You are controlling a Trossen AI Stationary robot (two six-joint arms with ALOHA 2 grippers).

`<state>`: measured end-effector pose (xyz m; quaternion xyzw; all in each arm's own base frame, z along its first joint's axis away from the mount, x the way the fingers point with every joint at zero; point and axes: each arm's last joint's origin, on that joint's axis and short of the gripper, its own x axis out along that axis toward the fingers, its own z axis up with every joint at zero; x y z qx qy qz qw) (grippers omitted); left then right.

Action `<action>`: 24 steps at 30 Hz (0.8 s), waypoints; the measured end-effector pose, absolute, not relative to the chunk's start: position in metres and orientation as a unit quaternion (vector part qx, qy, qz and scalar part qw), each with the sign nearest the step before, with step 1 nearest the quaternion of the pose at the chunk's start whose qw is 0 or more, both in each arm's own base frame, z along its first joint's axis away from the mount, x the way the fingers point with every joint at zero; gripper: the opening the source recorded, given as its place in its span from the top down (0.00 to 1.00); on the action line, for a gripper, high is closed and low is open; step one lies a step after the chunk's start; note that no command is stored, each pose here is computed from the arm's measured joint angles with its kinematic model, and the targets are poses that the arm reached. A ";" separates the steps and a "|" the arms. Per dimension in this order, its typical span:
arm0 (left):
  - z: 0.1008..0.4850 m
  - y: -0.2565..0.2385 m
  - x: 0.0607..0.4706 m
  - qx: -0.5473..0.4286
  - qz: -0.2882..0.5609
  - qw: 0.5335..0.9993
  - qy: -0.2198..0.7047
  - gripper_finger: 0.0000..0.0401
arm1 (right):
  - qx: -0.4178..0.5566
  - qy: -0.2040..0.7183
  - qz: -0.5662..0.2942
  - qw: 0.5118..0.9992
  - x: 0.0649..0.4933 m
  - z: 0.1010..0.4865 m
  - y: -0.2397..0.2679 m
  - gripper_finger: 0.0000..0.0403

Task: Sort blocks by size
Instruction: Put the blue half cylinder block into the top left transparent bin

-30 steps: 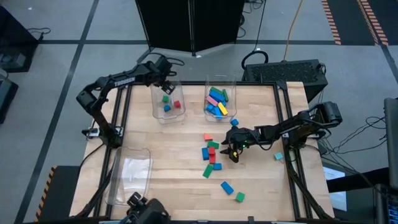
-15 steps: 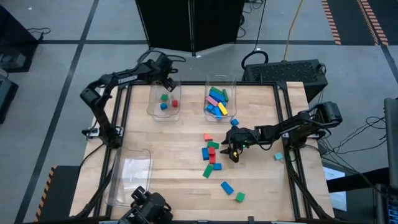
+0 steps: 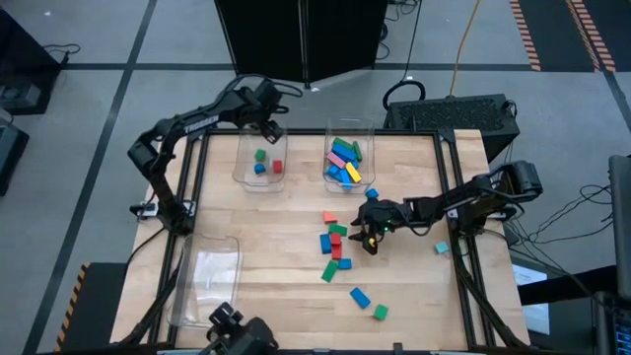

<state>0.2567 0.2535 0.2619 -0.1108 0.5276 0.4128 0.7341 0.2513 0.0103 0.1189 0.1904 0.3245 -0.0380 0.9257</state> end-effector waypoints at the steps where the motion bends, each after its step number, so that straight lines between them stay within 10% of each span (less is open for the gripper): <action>1: 0.266 0.251 0.260 -0.107 0.405 0.744 0.520 0.43 | 0.194 0.328 -0.042 0.924 0.251 0.118 0.009 0.42; 24: 0.336 0.097 0.325 0.013 0.175 0.914 0.367 0.55 | 0.124 0.355 -0.335 0.864 0.205 0.140 -0.018 0.42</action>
